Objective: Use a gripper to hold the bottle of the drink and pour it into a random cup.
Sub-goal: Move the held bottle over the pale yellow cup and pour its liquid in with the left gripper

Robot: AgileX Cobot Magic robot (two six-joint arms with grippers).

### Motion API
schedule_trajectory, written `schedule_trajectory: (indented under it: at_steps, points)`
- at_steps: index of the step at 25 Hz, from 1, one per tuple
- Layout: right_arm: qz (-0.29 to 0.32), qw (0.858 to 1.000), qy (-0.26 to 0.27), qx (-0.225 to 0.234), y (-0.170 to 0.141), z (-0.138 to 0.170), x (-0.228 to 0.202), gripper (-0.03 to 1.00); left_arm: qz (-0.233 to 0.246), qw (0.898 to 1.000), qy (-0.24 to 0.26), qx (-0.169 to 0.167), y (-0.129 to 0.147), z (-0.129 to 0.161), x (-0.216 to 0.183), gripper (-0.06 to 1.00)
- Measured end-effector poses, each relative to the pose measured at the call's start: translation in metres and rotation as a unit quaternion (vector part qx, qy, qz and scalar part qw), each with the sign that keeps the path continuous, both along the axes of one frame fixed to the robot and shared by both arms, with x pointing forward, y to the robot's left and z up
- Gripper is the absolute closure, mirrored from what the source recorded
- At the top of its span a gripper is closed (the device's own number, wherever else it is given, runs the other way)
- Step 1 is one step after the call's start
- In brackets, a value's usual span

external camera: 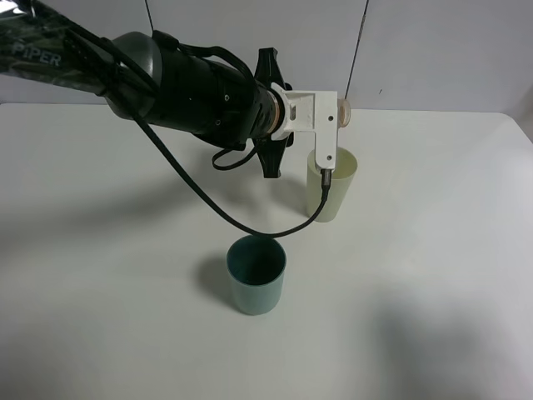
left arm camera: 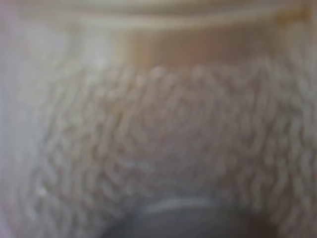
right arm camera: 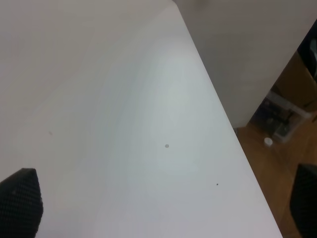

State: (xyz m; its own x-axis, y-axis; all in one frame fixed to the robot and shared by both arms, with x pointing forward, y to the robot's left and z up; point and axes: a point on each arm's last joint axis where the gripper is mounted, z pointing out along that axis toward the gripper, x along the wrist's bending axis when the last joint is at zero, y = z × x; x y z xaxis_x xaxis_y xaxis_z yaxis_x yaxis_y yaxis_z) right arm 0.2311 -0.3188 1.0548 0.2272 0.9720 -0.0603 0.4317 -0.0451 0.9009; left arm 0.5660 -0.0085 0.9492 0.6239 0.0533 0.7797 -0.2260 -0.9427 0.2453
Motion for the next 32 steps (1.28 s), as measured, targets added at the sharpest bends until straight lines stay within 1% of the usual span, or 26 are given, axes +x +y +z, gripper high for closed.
schedule_trajectory:
  at_steps: [18,26,32]
  points:
    - [0.0,1.0,0.0,0.0,0.0,0.0,0.0,-0.03,-0.017,1.0,-0.017,0.019,-0.0005,0.0013,0.0007,0.61]
    - [0.0,1.0,0.0,0.0,0.0,0.0,0.0,-0.03,-0.028,0.999,-0.029,0.036,-0.0016,0.0018,-0.0003,0.61]
    - [0.0,1.0,0.0,0.0,0.0,0.0,0.0,-0.03,-0.025,0.998,-0.033,0.041,-0.0006,0.0021,0.0004,0.61]
